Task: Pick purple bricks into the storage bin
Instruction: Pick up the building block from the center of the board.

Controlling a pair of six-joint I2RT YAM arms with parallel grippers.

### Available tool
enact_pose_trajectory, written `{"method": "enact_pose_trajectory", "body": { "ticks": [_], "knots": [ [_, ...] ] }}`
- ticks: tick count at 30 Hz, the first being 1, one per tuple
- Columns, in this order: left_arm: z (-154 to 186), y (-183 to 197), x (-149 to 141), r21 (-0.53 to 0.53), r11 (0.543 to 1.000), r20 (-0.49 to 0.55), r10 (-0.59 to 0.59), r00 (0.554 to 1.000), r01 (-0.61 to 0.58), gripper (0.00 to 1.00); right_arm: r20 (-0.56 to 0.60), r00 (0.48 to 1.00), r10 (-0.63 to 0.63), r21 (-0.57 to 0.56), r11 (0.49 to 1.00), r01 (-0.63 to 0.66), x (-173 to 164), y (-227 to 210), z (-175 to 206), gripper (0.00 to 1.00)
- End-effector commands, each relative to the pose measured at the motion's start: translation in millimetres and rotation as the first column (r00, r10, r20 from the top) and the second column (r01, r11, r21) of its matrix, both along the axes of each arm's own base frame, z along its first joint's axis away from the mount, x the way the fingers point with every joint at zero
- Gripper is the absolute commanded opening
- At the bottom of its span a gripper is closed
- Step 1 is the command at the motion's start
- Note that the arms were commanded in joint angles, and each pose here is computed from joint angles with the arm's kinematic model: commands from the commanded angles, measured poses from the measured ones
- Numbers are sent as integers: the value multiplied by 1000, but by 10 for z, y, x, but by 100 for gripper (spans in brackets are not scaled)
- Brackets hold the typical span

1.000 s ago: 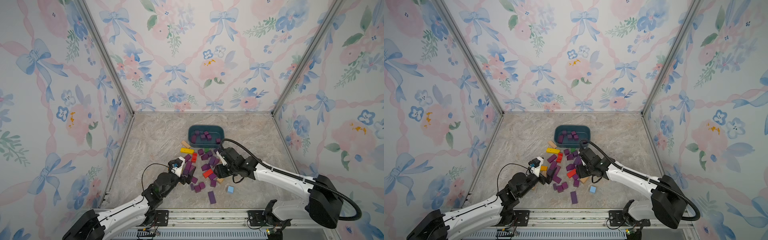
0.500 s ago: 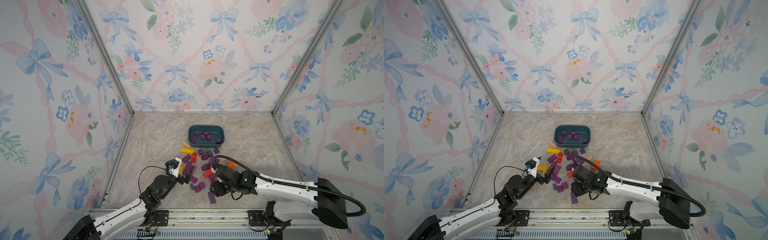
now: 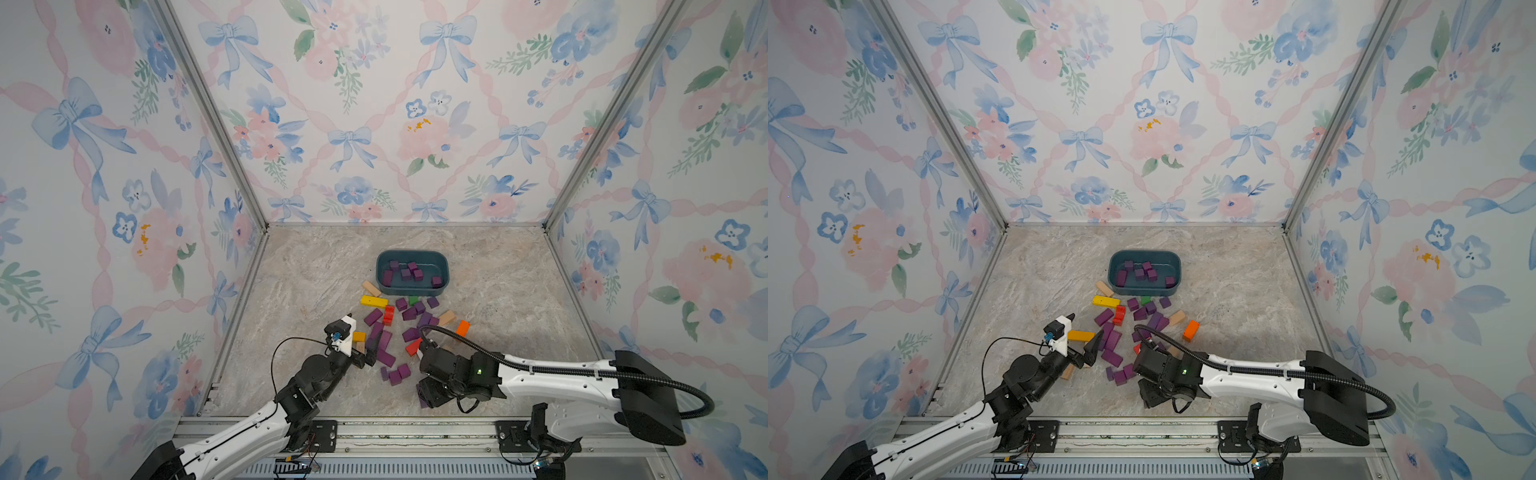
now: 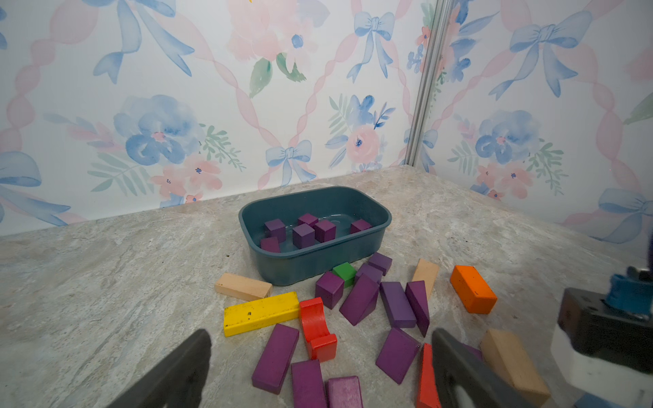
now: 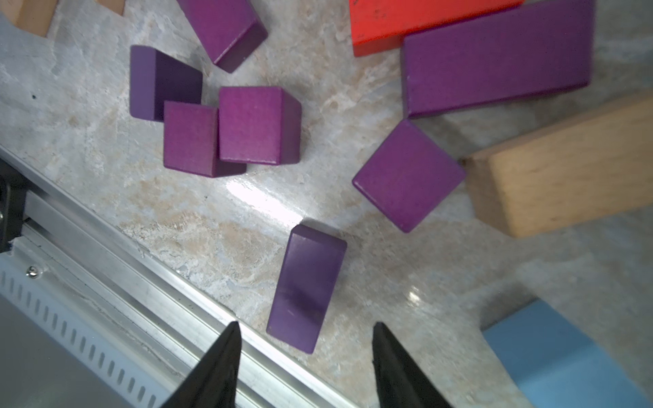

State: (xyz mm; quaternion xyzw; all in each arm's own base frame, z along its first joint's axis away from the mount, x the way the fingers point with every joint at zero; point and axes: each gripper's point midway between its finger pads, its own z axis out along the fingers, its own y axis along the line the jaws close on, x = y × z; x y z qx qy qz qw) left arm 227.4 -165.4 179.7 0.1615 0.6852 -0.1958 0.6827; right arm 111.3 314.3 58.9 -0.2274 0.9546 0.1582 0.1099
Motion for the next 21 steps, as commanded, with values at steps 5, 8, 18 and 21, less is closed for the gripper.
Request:
{"method": "enact_pose_trajectory", "body": {
  "ticks": [5, 8, 18, 21],
  "knots": [
    [8, 58, -24, -28, 1000, 18, 15, 1000, -15, 98, -51, 998, 22, -54, 998, -25, -67, 87, -195, 52],
    [-1, 46, -22, -22, 1000, 15, 10, 1000, -9, 98, -55, 998, 26, -77, 997, -30, -58, 96, -222, 51],
    [-8, 59, -12, -17, 1000, 14, 20, 1000, -19, 98, -79, 997, 21, -128, 991, -31, -39, 96, -376, 45],
    [-18, 57, -13, -15, 1000, 12, 19, 1000, -18, 98, -89, 996, 14, -133, 991, -26, -24, 88, -407, 42]
  ]
}}
